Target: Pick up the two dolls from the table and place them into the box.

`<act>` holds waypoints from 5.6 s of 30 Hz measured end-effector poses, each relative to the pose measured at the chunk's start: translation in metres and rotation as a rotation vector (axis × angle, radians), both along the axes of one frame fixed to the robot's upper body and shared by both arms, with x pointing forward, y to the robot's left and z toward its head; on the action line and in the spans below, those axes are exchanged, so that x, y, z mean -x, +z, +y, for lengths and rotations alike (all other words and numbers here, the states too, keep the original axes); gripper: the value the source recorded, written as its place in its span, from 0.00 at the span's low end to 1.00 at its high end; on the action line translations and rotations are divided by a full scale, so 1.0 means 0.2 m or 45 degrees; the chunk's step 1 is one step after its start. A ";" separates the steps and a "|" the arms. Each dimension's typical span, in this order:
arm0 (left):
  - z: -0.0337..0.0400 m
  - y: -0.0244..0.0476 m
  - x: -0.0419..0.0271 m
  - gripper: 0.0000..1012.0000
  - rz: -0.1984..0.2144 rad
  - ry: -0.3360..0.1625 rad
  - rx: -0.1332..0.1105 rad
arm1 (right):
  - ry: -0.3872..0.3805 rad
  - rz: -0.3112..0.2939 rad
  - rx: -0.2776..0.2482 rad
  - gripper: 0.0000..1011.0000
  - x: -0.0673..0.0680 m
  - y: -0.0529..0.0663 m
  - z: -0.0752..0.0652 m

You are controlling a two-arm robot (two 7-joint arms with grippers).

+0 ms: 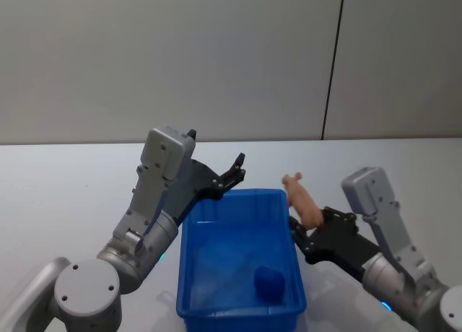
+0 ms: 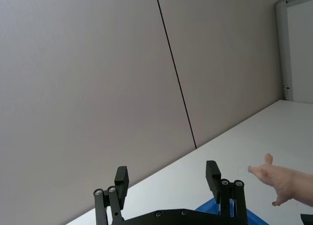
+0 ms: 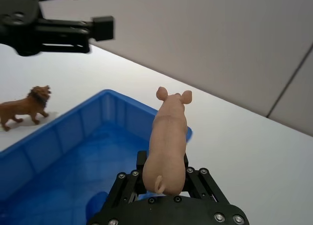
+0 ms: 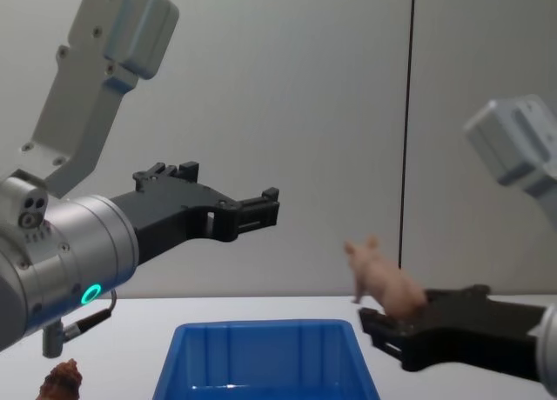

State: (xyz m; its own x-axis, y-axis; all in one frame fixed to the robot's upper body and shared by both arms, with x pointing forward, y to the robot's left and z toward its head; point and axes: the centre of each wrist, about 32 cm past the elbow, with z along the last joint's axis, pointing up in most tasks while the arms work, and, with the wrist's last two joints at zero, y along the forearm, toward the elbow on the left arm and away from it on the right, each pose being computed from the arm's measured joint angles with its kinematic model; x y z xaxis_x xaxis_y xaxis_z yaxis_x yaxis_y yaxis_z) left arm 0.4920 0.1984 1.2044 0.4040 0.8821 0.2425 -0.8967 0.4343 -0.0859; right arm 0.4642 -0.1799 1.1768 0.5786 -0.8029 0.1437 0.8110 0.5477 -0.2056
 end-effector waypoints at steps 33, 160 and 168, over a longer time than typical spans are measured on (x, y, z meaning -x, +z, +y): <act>0.000 0.000 0.000 0.99 0.000 0.000 0.000 | 0.293 0.228 0.104 0.89 -0.14 0.07 0.12; 0.652 -0.136 0.018 0.99 0.850 0.211 -0.134 | -0.360 0.173 -0.406 0.99 0.11 0.10 -0.40; 0.656 -0.150 -0.005 0.84 0.865 0.201 -0.148 | -0.360 0.174 -0.406 0.99 0.11 0.10 -0.40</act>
